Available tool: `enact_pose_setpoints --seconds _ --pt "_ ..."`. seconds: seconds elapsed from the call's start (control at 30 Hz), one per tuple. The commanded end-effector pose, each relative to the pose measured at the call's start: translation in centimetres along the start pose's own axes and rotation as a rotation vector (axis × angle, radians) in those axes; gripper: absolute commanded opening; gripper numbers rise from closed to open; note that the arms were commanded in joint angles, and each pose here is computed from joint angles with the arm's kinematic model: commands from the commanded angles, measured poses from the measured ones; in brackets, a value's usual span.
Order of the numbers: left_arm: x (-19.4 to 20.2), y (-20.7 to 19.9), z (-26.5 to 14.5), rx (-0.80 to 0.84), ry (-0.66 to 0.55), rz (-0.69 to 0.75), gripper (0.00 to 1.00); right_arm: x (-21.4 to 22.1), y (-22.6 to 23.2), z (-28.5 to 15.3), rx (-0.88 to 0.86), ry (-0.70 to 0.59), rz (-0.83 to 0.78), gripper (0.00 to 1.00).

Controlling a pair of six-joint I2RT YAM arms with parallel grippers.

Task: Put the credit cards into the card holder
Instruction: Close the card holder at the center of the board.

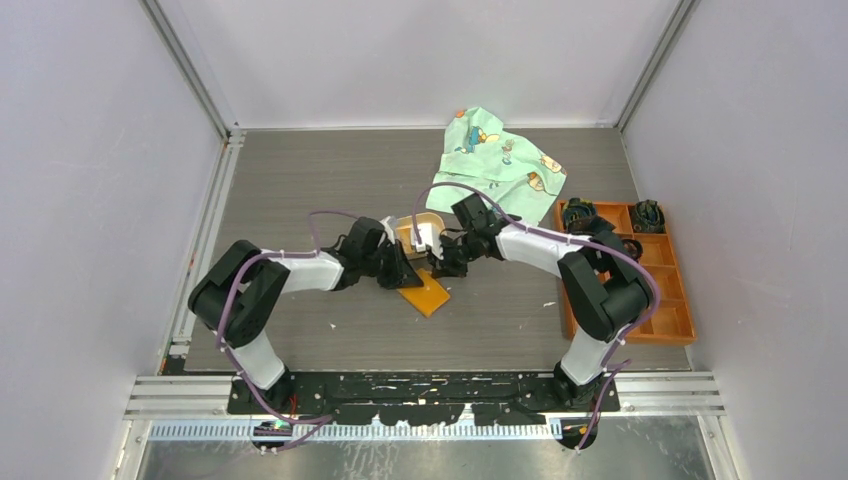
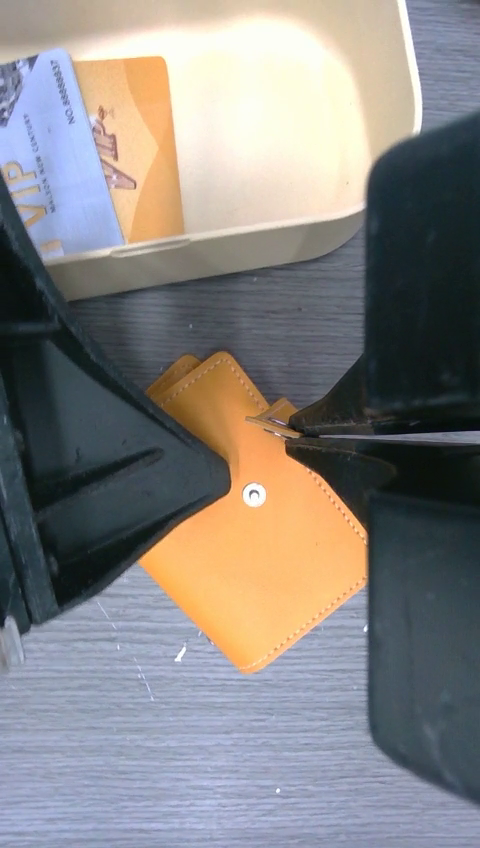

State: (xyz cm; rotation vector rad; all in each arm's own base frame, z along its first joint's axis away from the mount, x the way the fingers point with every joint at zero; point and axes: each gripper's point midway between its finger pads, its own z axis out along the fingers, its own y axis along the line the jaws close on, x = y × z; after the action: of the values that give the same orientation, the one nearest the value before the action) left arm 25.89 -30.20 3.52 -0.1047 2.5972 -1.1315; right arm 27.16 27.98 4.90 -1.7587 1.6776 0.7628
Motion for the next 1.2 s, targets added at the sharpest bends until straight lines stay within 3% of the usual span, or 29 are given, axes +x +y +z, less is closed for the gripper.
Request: enact_pose_setpoints --seconds 0.0,0.4,0.67,1.17 --pt "-0.1 1.0 0.4 -0.006 -0.022 -0.018 0.06 -1.6 1.1 -0.4 -0.010 -0.013 -0.174 0.01" --pt "-0.1 -0.4 -1.9 0.058 -0.088 -0.014 0.10 0.5 3.1 1.5 -0.044 0.167 -0.399 0.05" --pt "0.7 1.0 -1.3 0.043 -0.073 -0.033 0.09 -0.7 3.6 1.2 -0.051 0.124 -0.380 0.18" --pt "0.7 2.1 -1.1 0.030 -0.079 -0.062 0.07 -1.9 4.3 1.5 -0.052 0.075 -0.359 0.19"
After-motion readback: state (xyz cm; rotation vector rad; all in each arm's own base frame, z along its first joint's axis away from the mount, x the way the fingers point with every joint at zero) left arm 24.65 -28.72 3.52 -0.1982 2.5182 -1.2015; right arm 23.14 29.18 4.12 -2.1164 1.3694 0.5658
